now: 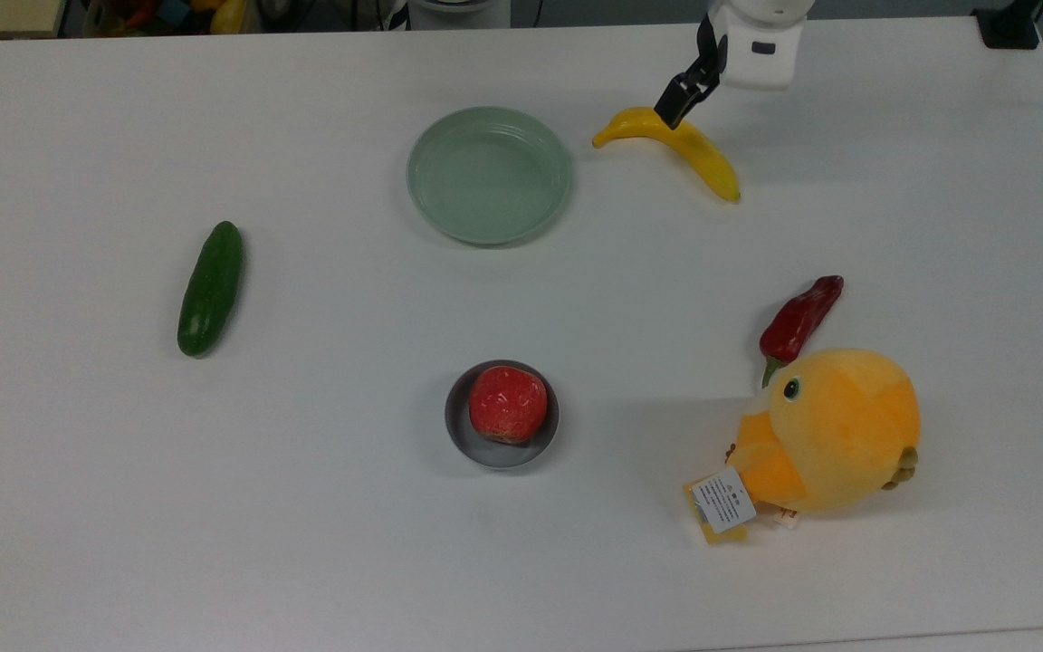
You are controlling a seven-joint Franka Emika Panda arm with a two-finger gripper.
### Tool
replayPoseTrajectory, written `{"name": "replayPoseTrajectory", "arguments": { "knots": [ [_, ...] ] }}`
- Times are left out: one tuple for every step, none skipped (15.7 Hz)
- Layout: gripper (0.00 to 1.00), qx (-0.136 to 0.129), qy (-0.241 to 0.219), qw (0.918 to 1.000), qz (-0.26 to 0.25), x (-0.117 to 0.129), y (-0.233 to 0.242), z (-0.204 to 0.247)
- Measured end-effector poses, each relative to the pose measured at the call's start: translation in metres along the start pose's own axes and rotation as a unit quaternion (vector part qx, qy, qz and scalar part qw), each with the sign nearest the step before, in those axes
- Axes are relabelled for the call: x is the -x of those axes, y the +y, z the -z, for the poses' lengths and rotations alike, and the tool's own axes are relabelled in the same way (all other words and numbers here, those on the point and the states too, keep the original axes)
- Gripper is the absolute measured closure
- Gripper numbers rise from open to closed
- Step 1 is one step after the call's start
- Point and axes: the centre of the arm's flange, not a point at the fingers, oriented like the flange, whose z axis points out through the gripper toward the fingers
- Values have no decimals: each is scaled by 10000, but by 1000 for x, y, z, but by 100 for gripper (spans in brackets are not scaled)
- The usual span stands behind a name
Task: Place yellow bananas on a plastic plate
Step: 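Close the gripper on the middle of the yellow banana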
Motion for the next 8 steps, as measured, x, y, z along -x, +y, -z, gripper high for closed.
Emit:
{"name": "replayPoseTrajectory", "arguments": {
  "knots": [
    [0,30,-48,10000,22,-2,0,-9],
    [0,53,-89,9999,43,-4,1,-18],
    [0,61,-97,9999,55,-7,2,-26],
    [0,64,-100,9999,61,-10,2,-32],
    [0,74,-134,9999,74,-12,3,-39],
    [0,91,-168,9998,88,-14,4,-44],
    [0,119,-199,9997,101,-15,4,-49],
    [4,173,-220,9995,122,-17,6,-55]
  ]
}}
